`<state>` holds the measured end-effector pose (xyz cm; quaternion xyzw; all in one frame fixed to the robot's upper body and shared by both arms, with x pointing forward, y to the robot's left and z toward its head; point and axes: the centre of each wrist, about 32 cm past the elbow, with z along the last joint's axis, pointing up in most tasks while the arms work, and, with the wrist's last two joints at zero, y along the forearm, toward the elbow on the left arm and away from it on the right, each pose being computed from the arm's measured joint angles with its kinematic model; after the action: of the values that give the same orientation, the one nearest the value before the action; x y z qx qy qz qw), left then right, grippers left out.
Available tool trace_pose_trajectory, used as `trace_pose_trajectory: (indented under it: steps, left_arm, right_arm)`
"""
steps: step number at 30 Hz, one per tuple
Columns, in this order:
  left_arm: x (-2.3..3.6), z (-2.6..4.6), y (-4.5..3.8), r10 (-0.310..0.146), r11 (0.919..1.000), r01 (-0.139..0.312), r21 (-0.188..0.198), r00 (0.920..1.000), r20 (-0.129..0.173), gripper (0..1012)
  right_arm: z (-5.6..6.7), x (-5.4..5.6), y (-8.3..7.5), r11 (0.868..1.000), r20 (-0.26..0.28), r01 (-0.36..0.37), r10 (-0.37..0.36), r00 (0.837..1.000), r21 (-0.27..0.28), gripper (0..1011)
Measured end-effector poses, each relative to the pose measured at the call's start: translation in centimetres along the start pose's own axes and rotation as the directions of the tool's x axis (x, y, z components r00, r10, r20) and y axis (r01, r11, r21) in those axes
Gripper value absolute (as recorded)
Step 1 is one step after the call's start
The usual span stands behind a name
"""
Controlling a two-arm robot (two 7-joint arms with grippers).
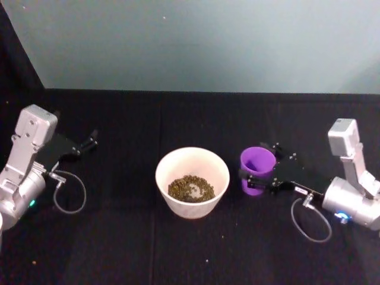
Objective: Pick up the cup and pour the mung beans from the cup into the bowl.
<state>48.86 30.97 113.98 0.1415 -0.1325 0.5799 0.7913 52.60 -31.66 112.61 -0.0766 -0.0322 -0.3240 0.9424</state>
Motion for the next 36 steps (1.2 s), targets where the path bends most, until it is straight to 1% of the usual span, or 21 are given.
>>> trace_pose_trajectory:
  steps: [5,8,11,12,15,16,18,19,20,21,24,25,26,27,28,31,32,35,36]
  left_arm:
    - [0.0,0.0,0.0,0.0,1.0,0.0,0.0,1.0,0.0,1000]
    - [0.0,0.0,0.0,0.0,1.0,0.0,0.0,1.0,0.0,1000]
    - [0.0,0.0,0.0,0.0,1.0,0.0,0.0,1.0,0.0,1000]
    - [0.0,0.0,0.0,0.0,1.0,0.0,0.0,1.0,0.0,1000]
    - [0.0,0.0,0.0,0.0,1.0,0.0,0.0,1.0,0.0,1000]
    - [0.0,0.0,0.0,0.0,1.0,0.0,0.0,1.0,0.0,1000]
    - [0.0,0.0,0.0,0.0,1.0,0.0,0.0,1.0,0.0,1000]
    - [0.0,0.0,0.0,0.0,1.0,0.0,0.0,1.0,0.0,1000]
    - [0.0,0.0,0.0,0.0,1.0,0.0,0.0,1.0,0.0,1000]
    - [0.0,0.0,0.0,0.0,1.0,0.0,0.0,1.0,0.0,1000]
    - [0.0,0.0,0.0,0.0,1.0,0.0,0.0,1.0,0.0,1000]
    - [0.0,0.0,0.0,0.0,1.0,0.0,0.0,1.0,0.0,1000]
    - [0.0,0.0,0.0,0.0,1.0,0.0,0.0,1.0,0.0,1000]
    - [0.0,0.0,0.0,0.0,1.0,0.0,0.0,1.0,0.0,1000]
    - [0.0,0.0,0.0,0.0,1.0,0.0,0.0,1.0,0.0,1000]
    - [0.0,0.0,0.0,0.0,1.0,0.0,0.0,1.0,0.0,1000]
    - [0.0,0.0,0.0,0.0,1.0,0.0,0.0,1.0,0.0,1000]
    - [0.0,0.0,0.0,0.0,1.0,0.0,0.0,1.0,0.0,1000]
    - [0.0,0.0,0.0,0.0,1.0,0.0,0.0,1.0,0.0,1000]
  right_arm:
    - [1.3,-0.4,-0.7,0.999,0.008,0.015,-0.015,1.0,0.036,1000]
    - [2.5,-0.8,-1.4,0.997,0.008,0.028,-0.028,1.0,0.076,1002]
    - [3.2,-1.1,-1.8,0.994,0.007,0.049,-0.05,0.999,0.097,1000]
    - [3.5,-1.4,-2.1,0.991,0.006,0.076,-0.077,0.997,0.11,1000]
    - [3.8,-1.9,-2.4,0.984,0.001,0.126,-0.127,0.992,0.122,1000]
    - [4.0,-2.4,-2.7,0.977,-0.005,0.169,-0.169,0.986,0.127,1002]
    - [4.0,-2.8,-2.8,0.968,-0.011,0.216,-0.216,0.976,0.128,1002]
    - [4.0,-3.3,-3.0,0.956,-0.015,0.267,-0.267,0.964,0.126,1002]
    - [4.0,-3.5,-3.0,0.949,-0.016,0.289,-0.289,0.957,0.124,1002]
    - [3.8,-4.0,-3.0,0.931,-0.014,0.346,-0.346,0.938,0.114,1000]
    - [3.5,-4.5,-2.9,0.906,0.001,0.411,-0.414,0.91,0.099,1000]
    - [3.3,-4.8,-2.8,0.885,0.012,0.456,-0.459,0.888,0.091,1002]
    - [3.2,-4.9,-2.8,0.875,0.016,0.476,-0.479,0.878,0.089,1002]
    - [2.9,-5.1,-2.8,0.853,0.017,0.515,-0.518,0.855,0.082,1002]
    - [2.7,-5.2,-2.8,0.843,0.016,0.533,-0.535,0.844,0.078,1002]
    - [2.2,-5.2,-2.8,0.818,0.012,0.572,-0.574,0.819,0.061,1002]
    - [1.9,-5.2,-2.7,0.804,0.008,0.593,-0.594,0.805,0.045,1002]
    - [1.3,-5.1,-2.6,0.789,0.005,0.614,-0.614,0.789,0.026,1002]
    - [1.1,-5.1,-2.5,0.782,0.005,0.623,-0.623,0.782,0.018,1002]
